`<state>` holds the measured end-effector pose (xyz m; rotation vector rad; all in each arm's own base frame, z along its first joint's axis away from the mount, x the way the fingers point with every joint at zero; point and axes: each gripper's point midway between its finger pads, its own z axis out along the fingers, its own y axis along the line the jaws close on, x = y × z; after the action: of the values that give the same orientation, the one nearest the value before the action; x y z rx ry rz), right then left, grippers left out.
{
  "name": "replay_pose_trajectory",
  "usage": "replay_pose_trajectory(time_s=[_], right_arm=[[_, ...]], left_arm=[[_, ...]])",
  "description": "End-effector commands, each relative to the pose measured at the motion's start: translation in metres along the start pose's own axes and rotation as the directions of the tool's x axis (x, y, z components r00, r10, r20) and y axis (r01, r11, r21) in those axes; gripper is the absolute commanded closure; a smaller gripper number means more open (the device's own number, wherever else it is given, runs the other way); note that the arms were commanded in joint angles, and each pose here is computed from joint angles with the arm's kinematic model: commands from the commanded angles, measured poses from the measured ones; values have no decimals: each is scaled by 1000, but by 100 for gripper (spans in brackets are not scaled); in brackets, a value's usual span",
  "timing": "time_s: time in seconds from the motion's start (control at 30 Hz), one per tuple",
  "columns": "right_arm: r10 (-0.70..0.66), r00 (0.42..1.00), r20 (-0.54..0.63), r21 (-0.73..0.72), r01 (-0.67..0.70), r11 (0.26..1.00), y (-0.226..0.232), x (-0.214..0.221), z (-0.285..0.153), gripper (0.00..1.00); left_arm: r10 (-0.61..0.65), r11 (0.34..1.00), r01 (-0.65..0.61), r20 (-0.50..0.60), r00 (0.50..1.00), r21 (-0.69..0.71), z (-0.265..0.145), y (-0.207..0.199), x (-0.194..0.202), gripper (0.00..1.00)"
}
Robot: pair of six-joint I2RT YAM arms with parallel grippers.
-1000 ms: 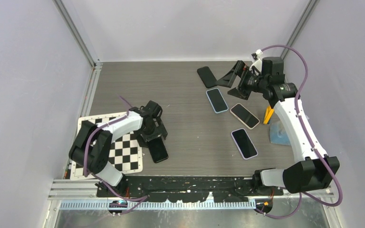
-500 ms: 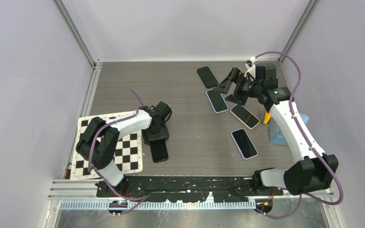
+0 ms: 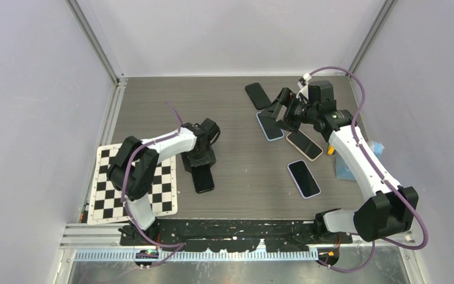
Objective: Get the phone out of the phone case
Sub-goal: Pick up the phone at the center of the board.
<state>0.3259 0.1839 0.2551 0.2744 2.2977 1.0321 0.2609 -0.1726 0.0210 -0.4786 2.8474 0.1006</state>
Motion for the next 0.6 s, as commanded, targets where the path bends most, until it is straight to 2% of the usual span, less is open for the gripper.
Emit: replay_pose_trajectory(time_s=[0.0,0.13,0.2,0.37,0.57], right_arm=[[16,998,53,2,-16,1000,1,-9,2,15],[26,998,61,22,-27,999,-5,-6,1,8],[20,997,78,47,-24,999,-10,-6,-1,7],[6,996,87,70,-12,998,-16,-4,-3,5],[33,997,77,73,-38,997,-21,-2,3,5]], left_arm=[[-90,996,88,93,992,29,-1,-19,-33,35],[-46,999,45,85,995,12,5,-15,-30,10],[3,1000,-3,76,997,5,7,-9,-25,1],[135,991,-135,17,991,21,12,2,-6,0],[191,982,-190,-25,981,15,16,4,6,0]])
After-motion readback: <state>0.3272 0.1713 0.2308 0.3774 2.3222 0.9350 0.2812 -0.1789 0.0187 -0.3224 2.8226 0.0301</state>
